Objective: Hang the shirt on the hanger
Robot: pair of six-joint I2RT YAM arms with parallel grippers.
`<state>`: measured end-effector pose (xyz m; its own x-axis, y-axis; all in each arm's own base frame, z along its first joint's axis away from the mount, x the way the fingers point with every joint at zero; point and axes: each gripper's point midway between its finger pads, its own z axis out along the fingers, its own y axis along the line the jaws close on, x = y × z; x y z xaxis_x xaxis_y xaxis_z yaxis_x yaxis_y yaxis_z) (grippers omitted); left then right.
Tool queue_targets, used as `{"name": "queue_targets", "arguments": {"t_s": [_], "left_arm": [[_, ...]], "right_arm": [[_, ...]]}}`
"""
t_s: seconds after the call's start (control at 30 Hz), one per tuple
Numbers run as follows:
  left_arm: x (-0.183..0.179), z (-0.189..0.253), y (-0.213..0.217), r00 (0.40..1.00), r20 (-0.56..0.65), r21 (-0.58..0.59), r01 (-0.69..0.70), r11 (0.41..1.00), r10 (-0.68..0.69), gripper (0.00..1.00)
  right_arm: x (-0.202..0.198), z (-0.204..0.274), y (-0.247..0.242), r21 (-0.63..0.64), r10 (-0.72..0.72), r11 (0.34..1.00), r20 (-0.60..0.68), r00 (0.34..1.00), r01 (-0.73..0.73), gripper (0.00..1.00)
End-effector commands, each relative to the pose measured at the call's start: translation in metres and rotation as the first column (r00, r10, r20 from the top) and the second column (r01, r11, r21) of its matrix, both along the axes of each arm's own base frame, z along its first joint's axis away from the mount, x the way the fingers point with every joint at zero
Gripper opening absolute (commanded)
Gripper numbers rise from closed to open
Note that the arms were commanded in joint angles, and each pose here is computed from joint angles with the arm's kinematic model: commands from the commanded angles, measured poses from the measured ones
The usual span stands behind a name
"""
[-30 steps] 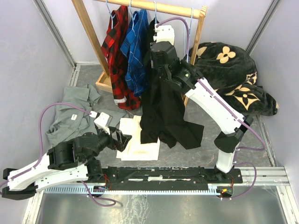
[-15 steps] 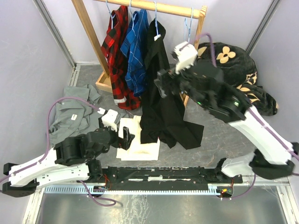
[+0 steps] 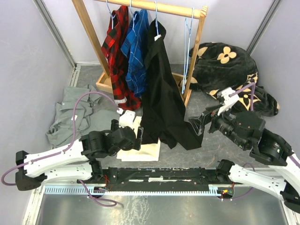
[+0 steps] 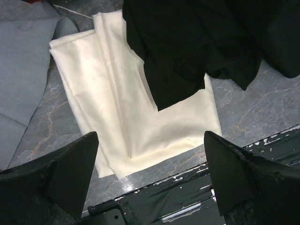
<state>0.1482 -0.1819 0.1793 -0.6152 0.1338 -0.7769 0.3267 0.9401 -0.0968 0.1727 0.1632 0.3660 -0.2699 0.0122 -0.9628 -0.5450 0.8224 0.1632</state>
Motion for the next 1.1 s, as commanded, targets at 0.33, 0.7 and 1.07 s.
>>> {"name": "queue_targets", "arguments": {"t_s": [0.33,0.7,1.07], "left_arm": [[0.024,-0.028,-0.048,0.999,-0.045,0.142,0.037,0.989,-0.031,0.99],[0.066,0.001,-0.008,0.995,-0.074,-0.123,-0.083,0.989,0.074,0.99],[0.094,0.008,0.039,0.971,-0.107,-0.137,-0.229,0.964,0.215,0.99]], "right_arm": [[0.004,-0.180,-0.030,-0.098,-0.443,0.889,-0.438,0.783,0.448,0.99],[0.018,-0.232,0.004,-0.231,-0.408,0.913,-0.486,0.773,0.337,0.99],[0.049,-0.265,0.017,-0.221,-0.314,0.949,-0.586,0.747,0.225,0.99]]}}
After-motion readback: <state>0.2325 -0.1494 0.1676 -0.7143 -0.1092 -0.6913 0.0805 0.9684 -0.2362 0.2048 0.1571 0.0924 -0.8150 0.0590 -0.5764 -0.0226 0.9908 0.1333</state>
